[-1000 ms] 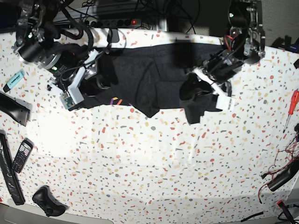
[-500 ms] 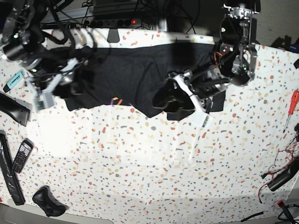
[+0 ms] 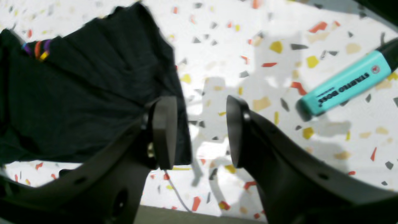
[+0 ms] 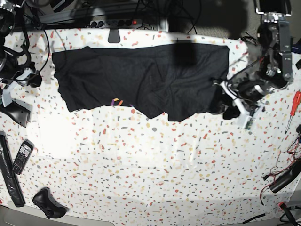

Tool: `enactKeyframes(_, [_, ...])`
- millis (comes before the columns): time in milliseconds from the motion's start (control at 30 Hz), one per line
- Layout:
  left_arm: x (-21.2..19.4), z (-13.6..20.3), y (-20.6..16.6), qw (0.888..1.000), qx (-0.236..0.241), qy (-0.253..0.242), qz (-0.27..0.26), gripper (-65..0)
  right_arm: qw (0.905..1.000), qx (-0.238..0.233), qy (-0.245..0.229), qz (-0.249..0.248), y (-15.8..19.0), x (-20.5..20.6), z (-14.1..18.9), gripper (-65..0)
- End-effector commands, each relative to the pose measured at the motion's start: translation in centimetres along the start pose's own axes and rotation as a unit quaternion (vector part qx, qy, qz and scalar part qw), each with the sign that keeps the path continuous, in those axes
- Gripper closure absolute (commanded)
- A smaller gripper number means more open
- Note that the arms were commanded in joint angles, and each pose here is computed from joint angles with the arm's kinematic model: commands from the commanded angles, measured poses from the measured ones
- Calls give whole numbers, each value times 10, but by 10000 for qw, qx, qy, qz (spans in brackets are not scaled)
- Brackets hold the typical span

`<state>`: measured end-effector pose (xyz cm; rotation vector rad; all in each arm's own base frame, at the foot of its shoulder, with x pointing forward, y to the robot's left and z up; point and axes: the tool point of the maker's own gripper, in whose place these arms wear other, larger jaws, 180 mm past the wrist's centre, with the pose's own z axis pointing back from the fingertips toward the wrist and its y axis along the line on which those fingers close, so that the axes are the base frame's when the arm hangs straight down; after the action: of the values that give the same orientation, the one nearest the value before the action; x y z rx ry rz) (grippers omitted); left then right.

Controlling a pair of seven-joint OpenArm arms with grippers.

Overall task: Fold the T-shirt properly
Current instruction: 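Fold the held end with the left gripper toward the shirt's middle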

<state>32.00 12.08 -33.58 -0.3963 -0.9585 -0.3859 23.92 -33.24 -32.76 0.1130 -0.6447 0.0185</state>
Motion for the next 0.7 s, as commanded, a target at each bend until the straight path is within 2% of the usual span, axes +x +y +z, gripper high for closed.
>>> enactKeyframes(0, [15, 5, 3, 9997, 6, -255, -67, -254, 9999, 3, -143, 54, -6, 12, 5, -254])
enactKeyframes(133, [9, 12, 13, 9997, 132, -183, -69, -254, 9996, 135, 75, -239, -14, -4, -6, -254])
enactKeyframes(400, [8, 12, 13, 9997, 124, -183, -53, -254, 9951, 643, 734, -128, 12, -41, -36, -255])
enactKeyframes(500, [8, 12, 13, 9997, 124, -183, -53, -254, 9941, 838, 680, -101, 30, -40, -47, -255])
enactKeyframes(667, [8, 12, 13, 9997, 124, -182, -56, -254, 9941, 906, 586, -122, 50, -33, -63, -254])
